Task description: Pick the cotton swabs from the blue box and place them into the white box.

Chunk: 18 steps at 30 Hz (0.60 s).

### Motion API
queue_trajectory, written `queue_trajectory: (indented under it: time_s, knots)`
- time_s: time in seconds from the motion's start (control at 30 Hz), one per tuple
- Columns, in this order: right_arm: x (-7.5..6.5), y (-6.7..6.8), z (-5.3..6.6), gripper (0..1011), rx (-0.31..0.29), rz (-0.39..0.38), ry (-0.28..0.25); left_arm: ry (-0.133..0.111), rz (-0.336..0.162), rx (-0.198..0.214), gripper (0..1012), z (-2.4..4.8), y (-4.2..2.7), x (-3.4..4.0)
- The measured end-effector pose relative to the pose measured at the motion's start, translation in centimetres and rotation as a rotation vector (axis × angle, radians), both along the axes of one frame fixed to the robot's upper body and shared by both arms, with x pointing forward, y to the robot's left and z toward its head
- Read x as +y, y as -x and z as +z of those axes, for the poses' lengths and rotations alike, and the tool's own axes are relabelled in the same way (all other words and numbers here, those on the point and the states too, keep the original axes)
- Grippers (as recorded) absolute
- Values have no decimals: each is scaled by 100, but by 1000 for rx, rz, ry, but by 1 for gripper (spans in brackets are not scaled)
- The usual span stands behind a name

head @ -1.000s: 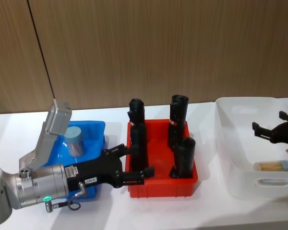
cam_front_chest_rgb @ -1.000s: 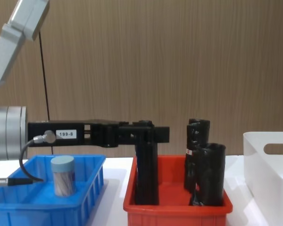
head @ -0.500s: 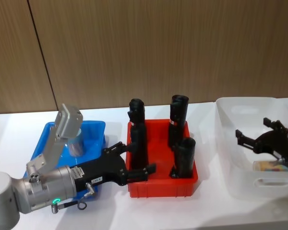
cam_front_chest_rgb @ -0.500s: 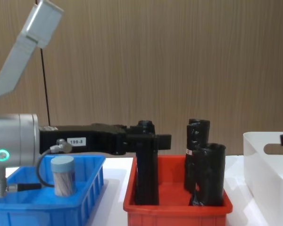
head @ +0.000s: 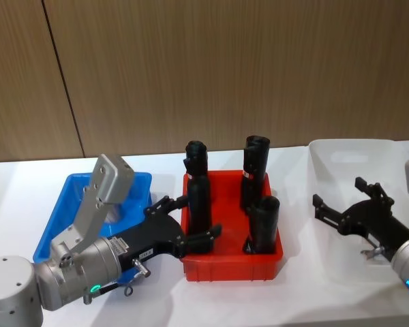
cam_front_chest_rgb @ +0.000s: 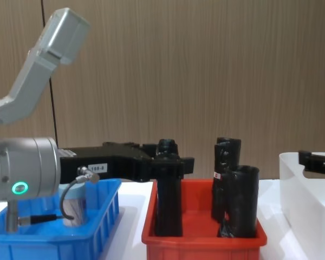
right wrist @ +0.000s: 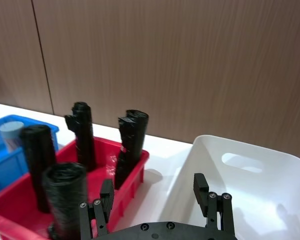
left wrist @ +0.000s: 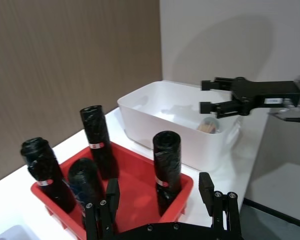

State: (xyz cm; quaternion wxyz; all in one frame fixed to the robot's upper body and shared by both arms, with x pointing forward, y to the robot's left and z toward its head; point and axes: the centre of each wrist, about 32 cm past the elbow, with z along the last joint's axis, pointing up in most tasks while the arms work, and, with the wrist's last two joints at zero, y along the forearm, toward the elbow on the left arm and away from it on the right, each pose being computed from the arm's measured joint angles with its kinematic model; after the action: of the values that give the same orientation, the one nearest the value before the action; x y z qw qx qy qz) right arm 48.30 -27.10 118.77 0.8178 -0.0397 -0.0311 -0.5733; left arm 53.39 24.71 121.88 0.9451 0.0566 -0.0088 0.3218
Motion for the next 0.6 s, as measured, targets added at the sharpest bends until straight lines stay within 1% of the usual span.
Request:
queue_trajectory:
  time_s: [0.13,0.2,0.3,0.33,0.37,0.43,0.47,0.53,0.6]
  knots:
    - [123,133,-7,1002,-22,2,-25,-9,37,-20,1004,-16,33,-44]
    - [163,178,-6,1002,-31,1,-34,-12,52,-28,1004,-22,46,-61]
    - [237,263,-1,1002,-45,1,-53,-20,92,-50,1004,-38,80,-104]
    - [248,278,0,1002,-48,0,-56,-20,92,-50,1004,-38,80,-104]
    - [277,313,2,1002,-53,-1,-63,-23,108,-59,1004,-43,93,-122]
    - [307,351,8,1002,-61,-2,-70,-26,131,-71,1004,-51,112,-145]
    - [307,351,8,1002,-61,-2,-70,-26,131,-71,1004,-51,112,-145]
    - [331,384,8,1002,-65,-3,-77,-31,162,-89,1004,-62,141,-180]
    - [337,391,8,1002,-66,-4,-79,-33,178,-99,1004,-67,156,-197]
